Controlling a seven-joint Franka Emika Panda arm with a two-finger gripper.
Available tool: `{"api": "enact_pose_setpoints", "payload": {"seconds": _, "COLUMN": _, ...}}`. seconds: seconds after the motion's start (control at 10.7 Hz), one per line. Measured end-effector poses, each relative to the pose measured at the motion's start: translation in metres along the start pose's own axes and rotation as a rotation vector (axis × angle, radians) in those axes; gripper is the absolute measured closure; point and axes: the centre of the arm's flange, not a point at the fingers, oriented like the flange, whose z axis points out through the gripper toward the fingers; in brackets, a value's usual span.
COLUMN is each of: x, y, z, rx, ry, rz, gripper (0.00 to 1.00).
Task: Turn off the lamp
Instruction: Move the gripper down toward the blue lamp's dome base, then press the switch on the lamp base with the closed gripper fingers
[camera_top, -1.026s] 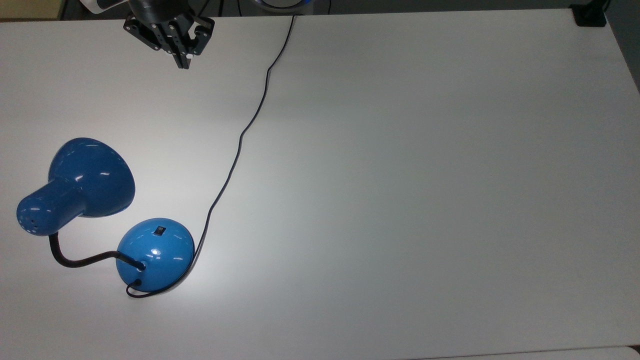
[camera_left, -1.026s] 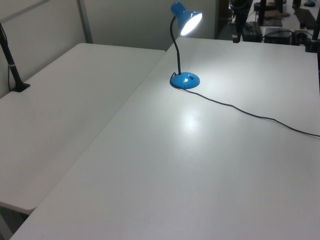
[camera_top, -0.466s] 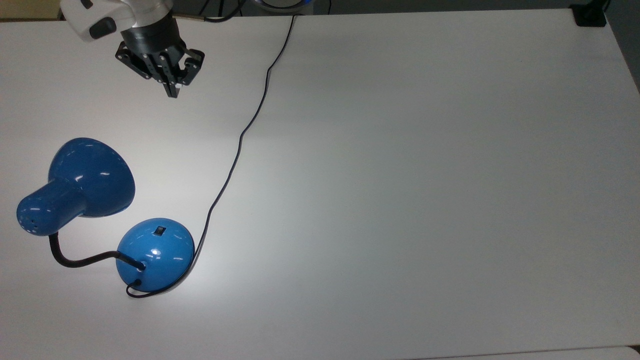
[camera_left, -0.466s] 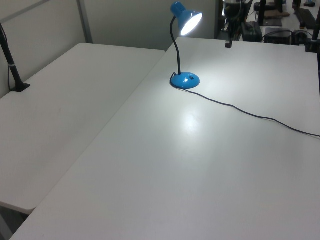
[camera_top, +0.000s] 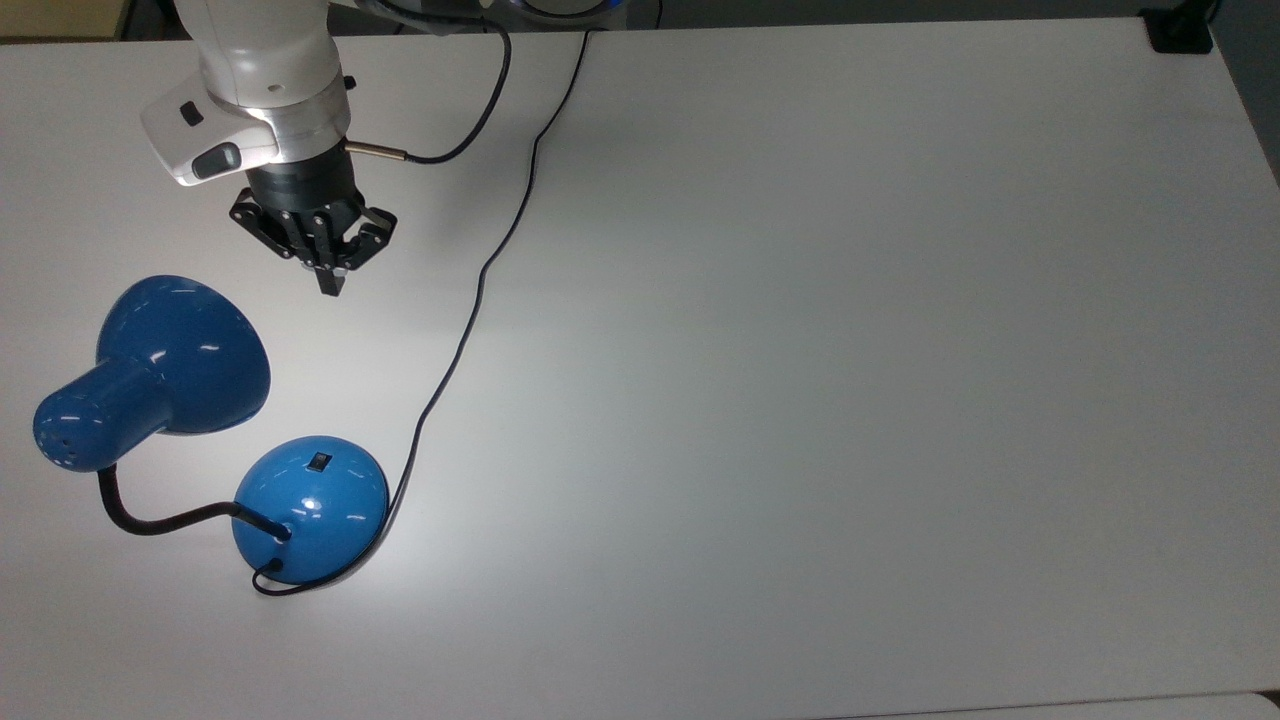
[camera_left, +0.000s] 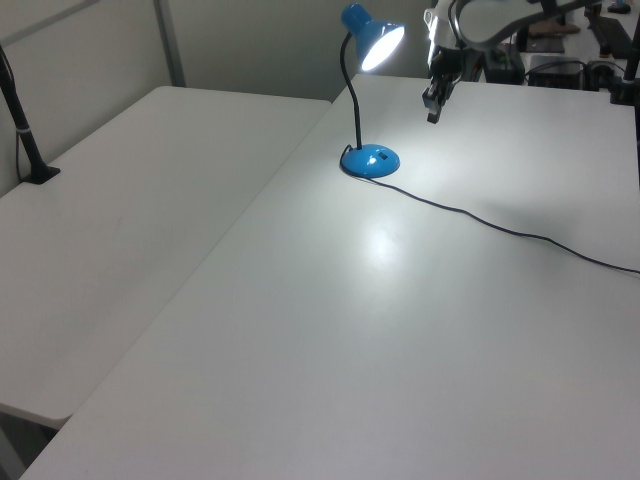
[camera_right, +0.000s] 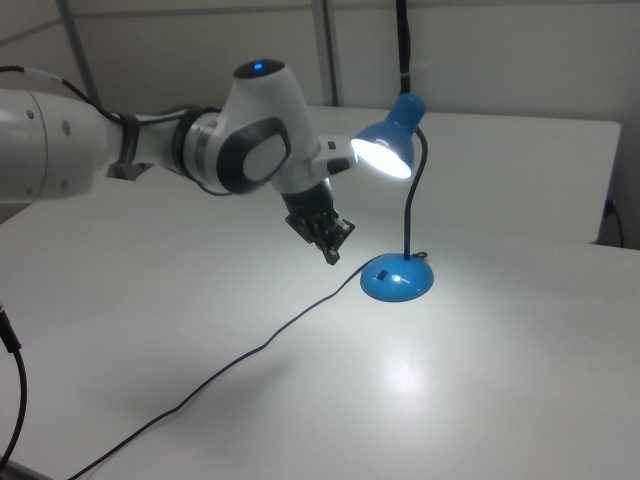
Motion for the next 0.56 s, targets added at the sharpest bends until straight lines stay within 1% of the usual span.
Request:
{"api": "enact_pose_setpoints", "payload": {"seconds": 0.19, "x": -0.002, "y": 0.001, "z": 0.02, "rx": -0.009, "ry": 0.1, "rz": 0.056, "gripper": 0.99}}
{"api": "enact_pose_setpoints", "payload": {"seconds": 0.28, "x": -0.001, "y": 0.0, "z": 0.032, "rx": -0.014, "ry": 0.131, "rz": 0.081, "gripper": 0.99}}
{"api": "enact_pose_setpoints", "payload": {"seconds": 0.56, "x": 0.002, "y": -0.004, "z": 0.077, "rx": -0.03, "ry": 0.16, "rz": 0.106, "gripper": 0.99}}
